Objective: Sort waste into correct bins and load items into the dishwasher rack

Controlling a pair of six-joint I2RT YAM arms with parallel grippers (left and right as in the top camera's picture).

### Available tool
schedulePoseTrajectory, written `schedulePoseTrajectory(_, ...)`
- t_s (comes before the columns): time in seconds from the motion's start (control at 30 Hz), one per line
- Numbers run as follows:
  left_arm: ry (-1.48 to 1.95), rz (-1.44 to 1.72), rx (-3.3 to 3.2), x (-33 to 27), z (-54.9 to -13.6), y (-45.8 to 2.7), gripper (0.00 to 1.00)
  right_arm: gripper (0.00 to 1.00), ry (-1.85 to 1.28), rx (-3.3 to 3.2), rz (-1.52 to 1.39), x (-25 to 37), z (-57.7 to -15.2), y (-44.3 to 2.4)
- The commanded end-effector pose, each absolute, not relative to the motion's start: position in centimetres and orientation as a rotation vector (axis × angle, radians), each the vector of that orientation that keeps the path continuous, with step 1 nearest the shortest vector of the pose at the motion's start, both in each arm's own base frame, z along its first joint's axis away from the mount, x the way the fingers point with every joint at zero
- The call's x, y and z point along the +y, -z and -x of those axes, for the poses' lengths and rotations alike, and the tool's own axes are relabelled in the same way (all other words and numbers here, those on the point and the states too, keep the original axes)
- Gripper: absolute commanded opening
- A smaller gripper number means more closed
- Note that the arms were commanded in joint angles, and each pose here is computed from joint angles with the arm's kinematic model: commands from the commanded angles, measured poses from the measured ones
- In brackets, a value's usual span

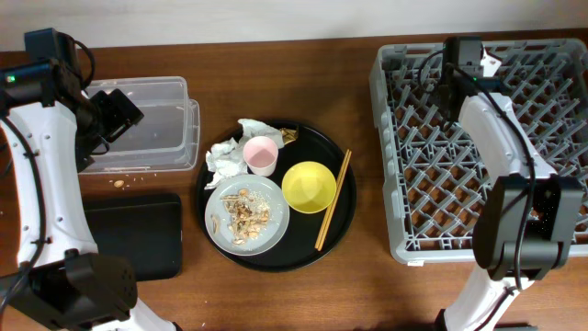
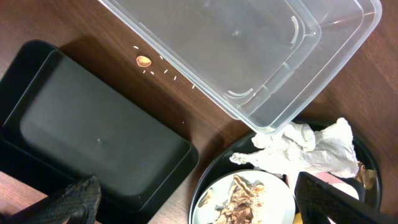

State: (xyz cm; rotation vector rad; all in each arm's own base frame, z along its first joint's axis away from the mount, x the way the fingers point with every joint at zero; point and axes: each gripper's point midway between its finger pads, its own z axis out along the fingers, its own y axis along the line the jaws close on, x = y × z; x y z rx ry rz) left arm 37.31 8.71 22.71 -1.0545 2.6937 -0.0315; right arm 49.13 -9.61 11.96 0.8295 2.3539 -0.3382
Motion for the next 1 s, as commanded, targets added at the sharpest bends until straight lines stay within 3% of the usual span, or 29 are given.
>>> schedulePoseTrajectory(0.0,0.032,1.062,2.641,9.0,-37.1,-24.3,0.99,0.11,0.341,2.352,-0.841,-9.7,-49.1,-12.2)
schedulePoseTrajectory(0.07,0.032,1.062,2.641,9.0,-37.1,-24.3,0.99,0.04,0.333,2.348,-0.840,-9.6,-48.7,-13.2)
schedulePoseTrajectory(0.3,0.032,1.062,2.641,9.0,-37.1,-24.3,0.99,0.04,0.159,2.352,-0.648,-8.0,-47.3,-19.5)
schedulePoseTrajectory(0.63,0.032,1.062,2.641,9.0,-37.1,-24.3,0.99,0.04,-0.856,2.261,-0.254,-7.5,-44.4,-21.9)
schedulePoseTrajectory(0.97,0.032,1.062,2.641,9.0,-37.1,-24.3,0.99,0.04,-1.374,1.946,-0.247,-11.2,-42.7,-17.7)
